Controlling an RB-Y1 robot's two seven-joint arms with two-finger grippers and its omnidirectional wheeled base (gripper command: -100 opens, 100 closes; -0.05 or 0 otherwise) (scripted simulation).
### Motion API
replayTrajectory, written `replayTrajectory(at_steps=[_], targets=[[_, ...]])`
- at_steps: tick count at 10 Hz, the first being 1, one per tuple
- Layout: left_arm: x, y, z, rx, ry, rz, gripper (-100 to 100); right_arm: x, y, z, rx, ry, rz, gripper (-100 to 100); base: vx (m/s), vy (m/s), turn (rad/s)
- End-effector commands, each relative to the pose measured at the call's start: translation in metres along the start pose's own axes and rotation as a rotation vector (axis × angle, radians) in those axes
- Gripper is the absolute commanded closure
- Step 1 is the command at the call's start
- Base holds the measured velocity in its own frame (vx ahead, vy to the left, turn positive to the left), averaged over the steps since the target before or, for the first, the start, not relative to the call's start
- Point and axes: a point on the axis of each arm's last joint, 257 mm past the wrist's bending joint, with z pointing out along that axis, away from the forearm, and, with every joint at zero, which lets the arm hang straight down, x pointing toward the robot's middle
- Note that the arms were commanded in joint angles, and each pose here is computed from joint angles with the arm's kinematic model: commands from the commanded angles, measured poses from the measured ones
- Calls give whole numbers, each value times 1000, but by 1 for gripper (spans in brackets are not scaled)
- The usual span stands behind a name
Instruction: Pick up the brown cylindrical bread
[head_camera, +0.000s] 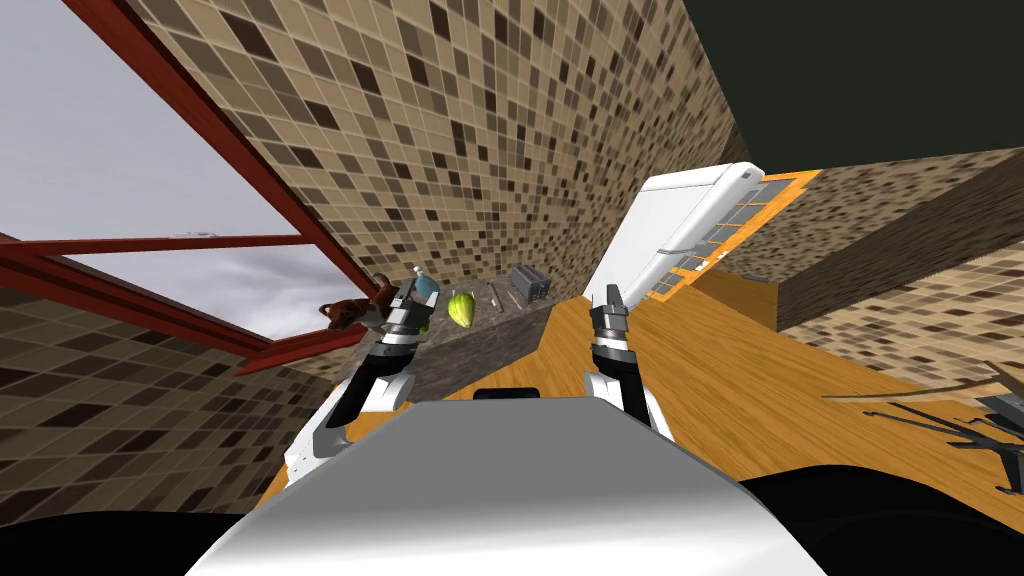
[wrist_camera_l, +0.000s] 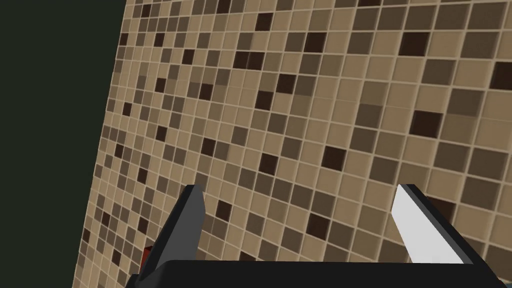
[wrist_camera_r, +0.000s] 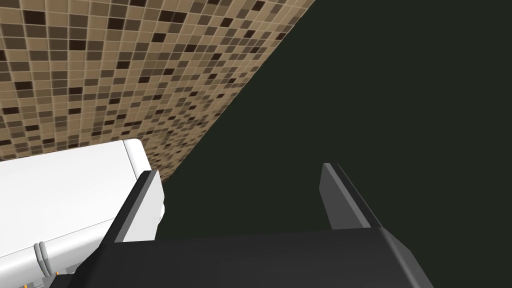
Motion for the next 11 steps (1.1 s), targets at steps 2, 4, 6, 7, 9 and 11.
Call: replayTrajectory(at_steps=[2, 4, 6, 7, 9, 11], targets=[[6, 1, 8, -21, 53, -40, -100, 0, 0, 0, 0, 0, 0, 0, -41, 9, -39], [11, 2, 14, -41, 94, -66, -100, 0, 0, 0, 0, 0, 0, 0, -43, 10, -65], [18, 4, 19, -66, 135, -92, -100, 0, 0, 0, 0, 0, 0, 0, -35, 9, -82], [20, 5, 19, -74, 157, -76, -100, 0, 0, 0, 0, 0, 0, 0, -32, 5, -48], [27, 8, 24, -105, 198, -102, -100, 0, 0, 0, 0, 0, 0, 0, -35, 9, -89], [34, 13, 28, -138, 230, -133, -100, 0, 0, 0, 0, 0, 0, 0, -15, 9, -53]])
